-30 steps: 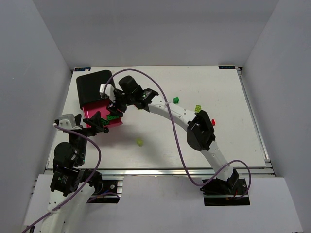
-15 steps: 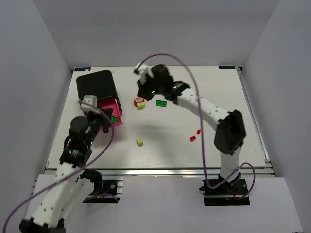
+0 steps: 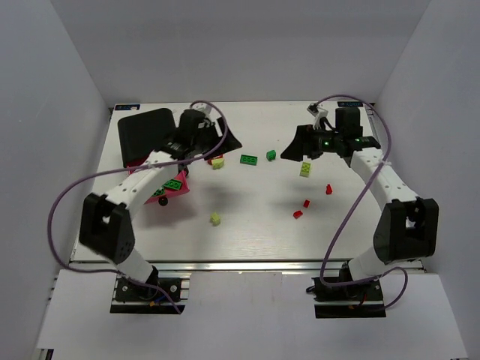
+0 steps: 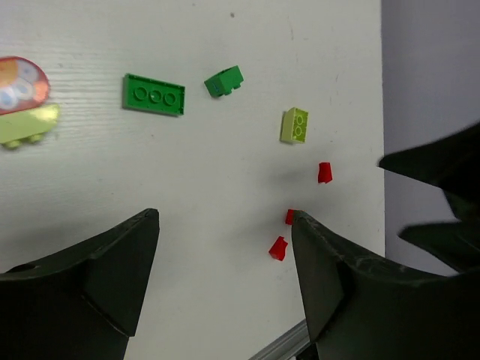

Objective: Sort the legos into containers by color

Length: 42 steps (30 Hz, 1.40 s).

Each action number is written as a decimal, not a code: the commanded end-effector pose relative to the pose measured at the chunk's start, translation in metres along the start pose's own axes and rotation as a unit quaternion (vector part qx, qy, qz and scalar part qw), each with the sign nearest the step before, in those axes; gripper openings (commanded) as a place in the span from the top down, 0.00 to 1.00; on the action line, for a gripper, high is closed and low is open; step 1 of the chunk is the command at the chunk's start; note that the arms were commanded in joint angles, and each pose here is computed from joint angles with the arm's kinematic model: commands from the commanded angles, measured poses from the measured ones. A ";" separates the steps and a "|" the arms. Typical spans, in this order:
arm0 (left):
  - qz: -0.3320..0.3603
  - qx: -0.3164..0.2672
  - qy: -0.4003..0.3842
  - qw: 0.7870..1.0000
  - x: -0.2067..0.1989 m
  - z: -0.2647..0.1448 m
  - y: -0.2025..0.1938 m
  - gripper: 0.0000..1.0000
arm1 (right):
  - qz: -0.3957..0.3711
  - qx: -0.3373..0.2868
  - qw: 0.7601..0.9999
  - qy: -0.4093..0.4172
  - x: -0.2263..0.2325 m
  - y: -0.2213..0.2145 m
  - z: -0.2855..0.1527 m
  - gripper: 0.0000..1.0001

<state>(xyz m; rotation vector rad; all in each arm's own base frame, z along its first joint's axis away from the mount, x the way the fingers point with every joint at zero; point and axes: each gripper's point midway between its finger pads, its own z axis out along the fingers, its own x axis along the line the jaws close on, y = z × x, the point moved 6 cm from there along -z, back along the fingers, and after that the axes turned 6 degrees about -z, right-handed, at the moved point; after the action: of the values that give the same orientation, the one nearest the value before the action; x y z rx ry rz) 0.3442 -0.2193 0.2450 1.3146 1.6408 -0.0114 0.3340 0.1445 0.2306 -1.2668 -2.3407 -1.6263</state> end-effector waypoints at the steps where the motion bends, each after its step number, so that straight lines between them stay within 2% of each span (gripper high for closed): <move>1: -0.044 0.015 0.032 0.998 -0.026 0.022 0.001 0.19 | -0.100 -0.066 0.993 0.018 0.020 0.039 -0.024 0.15; 2: -0.042 0.025 0.038 0.998 -0.029 0.033 -0.006 0.21 | -0.145 -0.062 0.987 0.020 0.020 0.040 -0.019 0.16; 3: -0.037 0.010 0.040 0.998 -0.032 0.034 0.001 0.24 | -0.247 -0.064 0.965 0.056 0.016 0.047 -0.012 0.15; 5: -0.007 -0.017 0.020 1.000 -0.048 0.024 0.012 0.47 | -0.292 -0.035 0.948 0.119 0.008 0.035 0.007 0.16; 6: 0.003 -0.033 0.018 0.999 -0.050 0.017 0.017 0.64 | -0.377 -0.035 0.916 0.134 0.002 0.037 0.013 0.15; 7: 0.027 -0.041 0.017 0.999 -0.049 0.011 0.018 0.79 | -0.390 -0.020 0.909 0.147 0.004 0.041 0.014 0.14; 8: 0.043 -0.047 0.013 0.998 -0.050 0.003 0.019 0.89 | -0.404 -0.011 0.903 0.149 0.001 0.043 0.021 0.12; 9: 0.059 -0.069 -0.005 0.996 -0.059 -0.020 0.026 0.91 | -0.409 0.016 0.900 0.152 -0.006 0.035 0.041 0.12; 10: 0.089 -0.068 -0.011 0.994 -0.055 -0.029 0.021 0.89 | -0.432 0.012 0.891 0.143 -0.006 0.045 0.048 0.11; 11: 0.107 -0.072 -0.021 0.991 -0.055 -0.038 0.020 0.81 | -0.433 0.016 0.892 0.131 -0.012 0.046 0.058 0.11; 12: 0.124 -0.095 -0.043 0.987 -0.064 -0.067 0.024 0.50 | -0.431 0.037 0.895 0.114 -0.017 0.042 0.075 0.12; 13: 0.145 -0.104 -0.040 0.983 -0.060 -0.080 0.022 0.32 | -0.430 0.036 0.896 0.105 -0.014 0.049 0.085 0.11; 15: 0.167 -0.104 -0.040 0.980 -0.046 -0.097 0.009 0.12 | -0.423 0.061 0.900 0.082 -0.023 0.045 0.110 0.12; 16: 0.184 -0.130 -0.057 0.973 -0.049 -0.126 0.008 0.08 | -0.420 0.068 0.902 0.077 -0.020 0.046 0.120 0.11; 17: 0.189 -0.142 -0.055 0.970 -0.045 -0.138 0.005 0.06 | -0.414 0.068 0.905 0.066 -0.016 0.055 0.126 0.11; 18: 0.192 -0.133 -0.042 0.971 -0.027 -0.140 -0.007 0.05 | -0.405 0.092 0.908 0.053 -0.025 0.047 0.141 0.11; 19: 0.198 -0.158 -0.057 0.966 -0.027 -0.165 -0.010 0.03 | -0.403 0.101 0.908 0.049 -0.026 0.046 0.149 0.11; 20: 0.202 -0.165 -0.054 0.964 -0.020 -0.172 -0.015 0.03 | -0.411 0.101 0.905 0.044 -0.017 0.053 0.158 0.11; 21: 0.201 -0.155 -0.043 0.966 -0.004 -0.171 -0.029 0.03 | -0.405 0.124 0.905 0.033 -0.026 0.042 0.172 0.11; 22: 0.202 -0.174 -0.058 0.962 -0.002 -0.187 -0.034 0.02 | -0.404 0.131 0.905 0.028 -0.027 0.039 0.178 0.11; 24: 0.202 -0.164 -0.049 0.964 0.015 -0.188 -0.049 0.02 | -0.401 0.144 0.904 0.011 -0.030 0.032 0.197 0.11; 26: 0.200 -0.187 -0.044 0.961 0.022 -0.202 -0.053 0.02 | -0.396 0.153 0.906 0.007 -0.033 0.027 0.205 0.11; 33: 0.204 -0.199 -0.040 0.958 0.040 -0.217 -0.068 0.02 | -0.387 0.198 0.900 -0.024 -0.050 0.005 0.226 0.11; 39: 0.203 -0.192 -0.041 0.959 0.048 -0.209 -0.076 0.02 | -0.386 0.231 0.892 -0.040 -0.063 -0.012 0.237 0.11; 42: 0.204 -0.193 -0.048 0.959 0.048 -0.210 -0.077 0.02 | -0.385 0.241 0.890 -0.033 -0.063 -0.020 0.237 0.15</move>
<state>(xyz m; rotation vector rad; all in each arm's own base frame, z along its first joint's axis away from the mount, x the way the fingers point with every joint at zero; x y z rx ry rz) 0.1517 -0.1025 0.2788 1.2987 1.2026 0.4591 0.4607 0.2919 0.0778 -0.3050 -3.2070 -0.9814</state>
